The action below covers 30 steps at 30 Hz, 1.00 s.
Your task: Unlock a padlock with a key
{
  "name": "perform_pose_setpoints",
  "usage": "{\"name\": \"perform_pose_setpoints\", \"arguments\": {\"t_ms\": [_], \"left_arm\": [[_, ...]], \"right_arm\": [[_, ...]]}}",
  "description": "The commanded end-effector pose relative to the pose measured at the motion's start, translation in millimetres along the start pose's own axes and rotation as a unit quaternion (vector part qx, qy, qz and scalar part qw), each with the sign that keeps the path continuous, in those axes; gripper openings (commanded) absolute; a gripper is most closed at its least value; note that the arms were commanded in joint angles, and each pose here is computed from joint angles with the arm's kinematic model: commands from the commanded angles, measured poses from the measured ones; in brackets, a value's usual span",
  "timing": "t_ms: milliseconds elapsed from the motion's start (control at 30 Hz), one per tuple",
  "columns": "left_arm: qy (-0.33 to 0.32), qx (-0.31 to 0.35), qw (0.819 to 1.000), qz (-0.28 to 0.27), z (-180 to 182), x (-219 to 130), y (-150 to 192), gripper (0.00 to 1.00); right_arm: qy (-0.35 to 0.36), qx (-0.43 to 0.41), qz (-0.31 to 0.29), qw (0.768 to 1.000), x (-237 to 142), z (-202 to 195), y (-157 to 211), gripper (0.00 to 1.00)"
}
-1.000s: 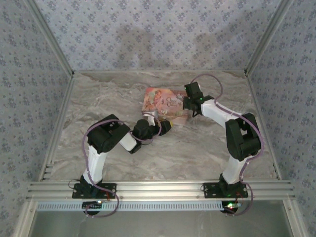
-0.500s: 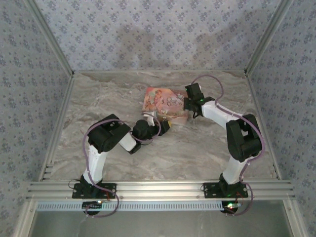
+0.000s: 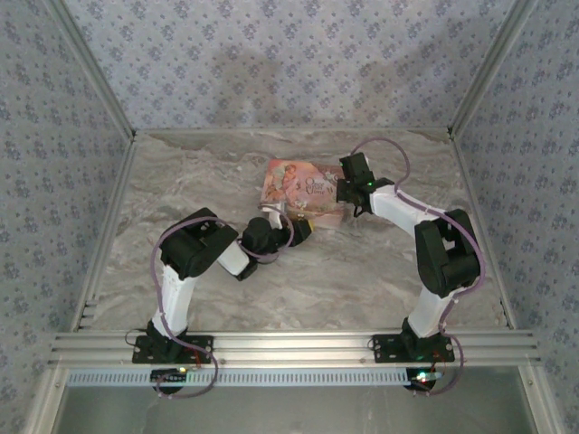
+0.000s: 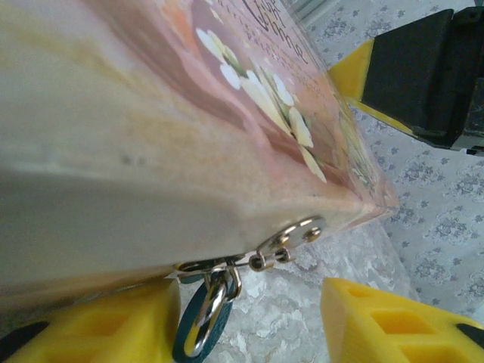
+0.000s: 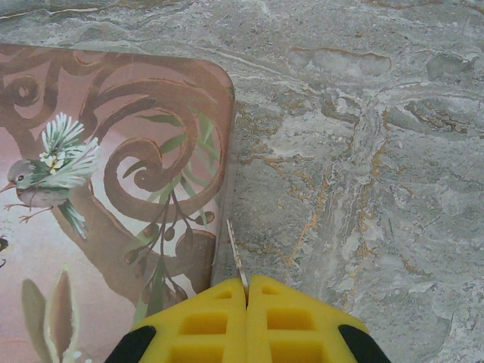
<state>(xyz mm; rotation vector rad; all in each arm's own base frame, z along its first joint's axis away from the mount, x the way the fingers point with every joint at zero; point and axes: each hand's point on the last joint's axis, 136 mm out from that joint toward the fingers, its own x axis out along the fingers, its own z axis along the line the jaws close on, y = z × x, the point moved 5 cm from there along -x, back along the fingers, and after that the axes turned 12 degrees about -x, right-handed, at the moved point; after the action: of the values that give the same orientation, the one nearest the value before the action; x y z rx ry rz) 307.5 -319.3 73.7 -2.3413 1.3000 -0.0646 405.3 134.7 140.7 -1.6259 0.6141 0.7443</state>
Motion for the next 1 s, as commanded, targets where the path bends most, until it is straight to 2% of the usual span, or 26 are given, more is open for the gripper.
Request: {"name": "perform_pose_setpoints", "arguments": {"t_ms": [0, 167, 400, 533, 633, 967], "left_arm": [[0.004, -0.01, 1.0, 0.026, 2.4, 8.3, 11.2, 0.57], [0.018, -0.01, 0.999, 0.031, -1.9, 11.0, 14.3, 0.61], [0.014, -0.017, 0.999, 0.034, 1.0, 12.1, 16.4, 0.61], [0.012, -0.024, 1.0, 0.01, 4.8, 2.0, 13.3, 0.61], [0.015, -0.021, 1.0, 0.011, 5.0, -2.2, 13.2, 0.64], [0.027, -0.016, 0.999, 0.014, -3.6, 5.7, 8.9, 0.64]], "right_arm": [[-0.011, 0.001, 0.023, 1.0, -1.2, 5.3, 14.3, 0.0], [-0.013, -0.001, 0.023, 1.0, -0.8, 8.1, 15.6, 0.0], [-0.016, -0.002, 0.025, 1.0, -0.8, 10.5, 18.5, 0.0], [-0.023, 0.005, 0.025, 0.999, -2.2, 12.5, 22.4, 0.0], [-0.031, 0.01, 0.026, 0.999, -2.5, 14.3, 25.1, 0.0], [-0.037, 0.006, 0.026, 0.999, -5.4, 25.3, 29.6, 0.0]]}}
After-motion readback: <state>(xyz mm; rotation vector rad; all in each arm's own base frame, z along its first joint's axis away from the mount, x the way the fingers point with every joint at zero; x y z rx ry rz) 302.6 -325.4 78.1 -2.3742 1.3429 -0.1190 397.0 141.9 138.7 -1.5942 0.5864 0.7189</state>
